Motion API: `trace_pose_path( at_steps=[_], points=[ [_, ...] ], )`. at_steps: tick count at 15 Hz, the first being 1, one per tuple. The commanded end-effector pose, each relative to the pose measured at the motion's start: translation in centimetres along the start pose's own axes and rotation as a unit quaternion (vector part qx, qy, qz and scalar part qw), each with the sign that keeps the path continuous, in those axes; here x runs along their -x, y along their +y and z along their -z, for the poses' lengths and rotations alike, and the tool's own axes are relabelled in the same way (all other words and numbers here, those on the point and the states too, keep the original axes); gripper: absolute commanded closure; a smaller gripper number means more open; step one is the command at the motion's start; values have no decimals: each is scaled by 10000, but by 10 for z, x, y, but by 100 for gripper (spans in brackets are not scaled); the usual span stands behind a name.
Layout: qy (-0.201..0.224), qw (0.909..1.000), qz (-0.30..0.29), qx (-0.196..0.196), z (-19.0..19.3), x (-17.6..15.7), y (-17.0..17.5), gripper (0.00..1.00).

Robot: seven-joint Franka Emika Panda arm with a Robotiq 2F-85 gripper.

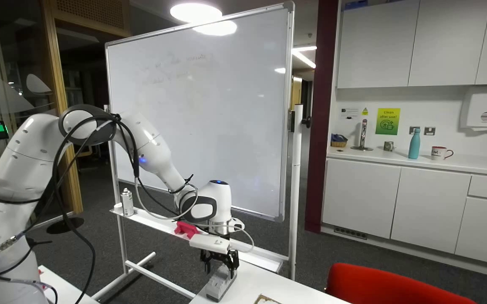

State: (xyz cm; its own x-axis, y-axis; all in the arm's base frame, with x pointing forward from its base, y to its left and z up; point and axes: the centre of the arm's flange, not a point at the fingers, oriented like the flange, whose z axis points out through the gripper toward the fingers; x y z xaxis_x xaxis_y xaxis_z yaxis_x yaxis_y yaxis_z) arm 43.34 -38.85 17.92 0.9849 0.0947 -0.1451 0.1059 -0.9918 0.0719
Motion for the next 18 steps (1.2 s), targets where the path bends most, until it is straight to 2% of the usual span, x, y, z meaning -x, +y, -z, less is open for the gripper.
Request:
trace_pose_path(
  at_steps=[1,5,10,12,13,15,18],
  points=[
    [129,9998,134,44,-4,4,2,0],
    [273,9993,122,232,-9,3,8,0],
    [178,9996,118,161,-18,6,8,0],
    [139,9997,113,136,-19,6,7,11],
    [130,9997,140,160,-20,6,6,29],
    [120,9997,135,174,-21,6,6,37],
    [127,9996,122,224,-19,4,5,62]
  ],
)
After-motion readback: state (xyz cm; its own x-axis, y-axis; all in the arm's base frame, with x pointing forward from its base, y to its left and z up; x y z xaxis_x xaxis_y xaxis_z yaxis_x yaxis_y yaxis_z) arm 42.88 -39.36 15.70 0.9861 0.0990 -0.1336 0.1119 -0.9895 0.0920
